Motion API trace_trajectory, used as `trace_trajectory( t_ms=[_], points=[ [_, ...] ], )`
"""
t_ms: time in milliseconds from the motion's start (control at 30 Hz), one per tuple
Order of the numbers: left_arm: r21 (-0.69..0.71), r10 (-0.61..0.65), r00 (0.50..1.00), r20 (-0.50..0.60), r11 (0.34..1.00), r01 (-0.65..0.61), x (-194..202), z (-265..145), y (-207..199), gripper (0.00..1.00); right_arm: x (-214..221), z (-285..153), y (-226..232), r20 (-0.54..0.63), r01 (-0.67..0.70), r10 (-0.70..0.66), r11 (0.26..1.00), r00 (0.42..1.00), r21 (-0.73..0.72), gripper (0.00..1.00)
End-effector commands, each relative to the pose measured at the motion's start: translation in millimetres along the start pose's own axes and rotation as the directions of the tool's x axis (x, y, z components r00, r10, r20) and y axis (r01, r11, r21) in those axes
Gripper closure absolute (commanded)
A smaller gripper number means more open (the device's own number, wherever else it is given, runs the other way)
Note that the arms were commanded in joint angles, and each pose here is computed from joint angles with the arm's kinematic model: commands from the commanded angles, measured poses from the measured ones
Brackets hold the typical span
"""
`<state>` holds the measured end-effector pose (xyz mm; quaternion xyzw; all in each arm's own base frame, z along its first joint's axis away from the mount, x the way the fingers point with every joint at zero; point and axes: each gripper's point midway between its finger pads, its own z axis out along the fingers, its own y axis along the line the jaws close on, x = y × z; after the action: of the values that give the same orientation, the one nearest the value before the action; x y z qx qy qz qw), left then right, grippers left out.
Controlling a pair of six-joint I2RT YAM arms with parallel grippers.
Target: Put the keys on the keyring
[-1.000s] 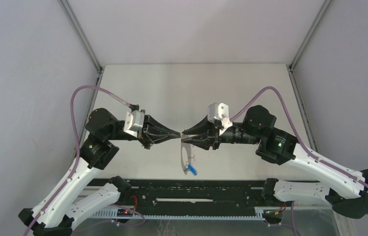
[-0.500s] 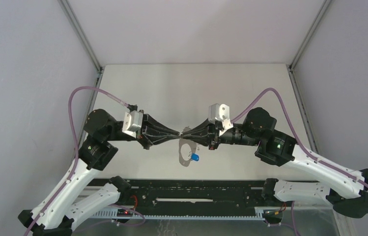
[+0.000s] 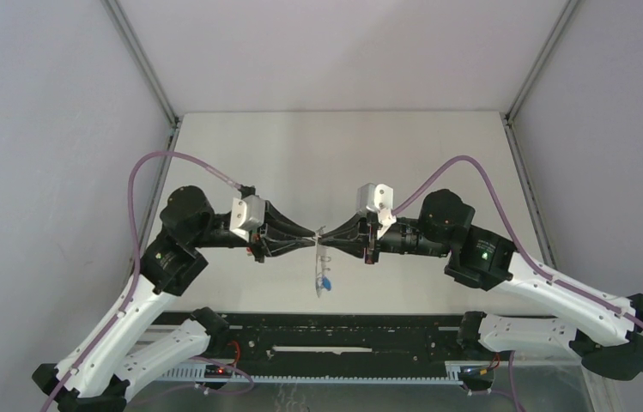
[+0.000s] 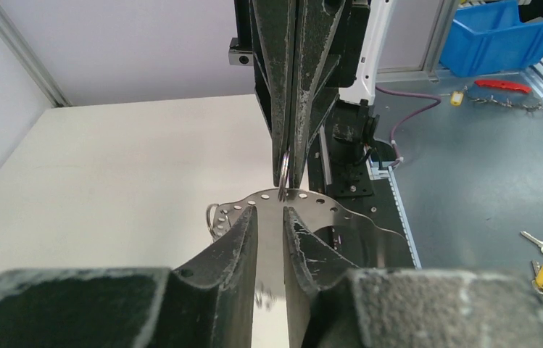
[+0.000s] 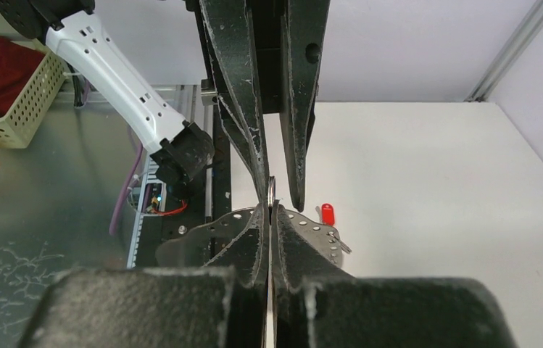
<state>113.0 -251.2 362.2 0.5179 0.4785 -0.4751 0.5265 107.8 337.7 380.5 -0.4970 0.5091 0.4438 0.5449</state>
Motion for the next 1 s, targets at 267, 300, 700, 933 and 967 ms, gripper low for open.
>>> trace_trajectory(
  t_ms=[267,300,700,933,967],
  points=[
    [0.042,0.077,0.996,0.040,0.996,-0.078,-28,-4,-10,0.74,-11,4,-1,0.017,0.014,-0.014,1.000,1.000,0.000,1.00],
    [0.052,0.077,0.996,0.039,0.996,-0.079,-28,-5,-12,0.75,-11,5,-1,0.018,0.013,-0.013,1.000,1.000,0.000,1.00],
    [0.048,0.095,0.995,0.008,0.994,-0.095,-18,-5,-10,0.73,-12,4,2,0.022,0.011,-0.010,1.000,1.000,-0.013,1.00],
    [0.040,0.091,0.996,0.010,0.995,-0.092,-17,-5,-9,0.84,-13,6,4,0.027,0.009,-0.009,1.000,1.000,-0.023,1.00],
    [0.038,0.088,0.996,0.010,0.995,-0.089,-17,-5,-9,0.86,-12,7,4,0.027,0.008,-0.007,1.000,1.000,-0.025,1.00]
  ],
)
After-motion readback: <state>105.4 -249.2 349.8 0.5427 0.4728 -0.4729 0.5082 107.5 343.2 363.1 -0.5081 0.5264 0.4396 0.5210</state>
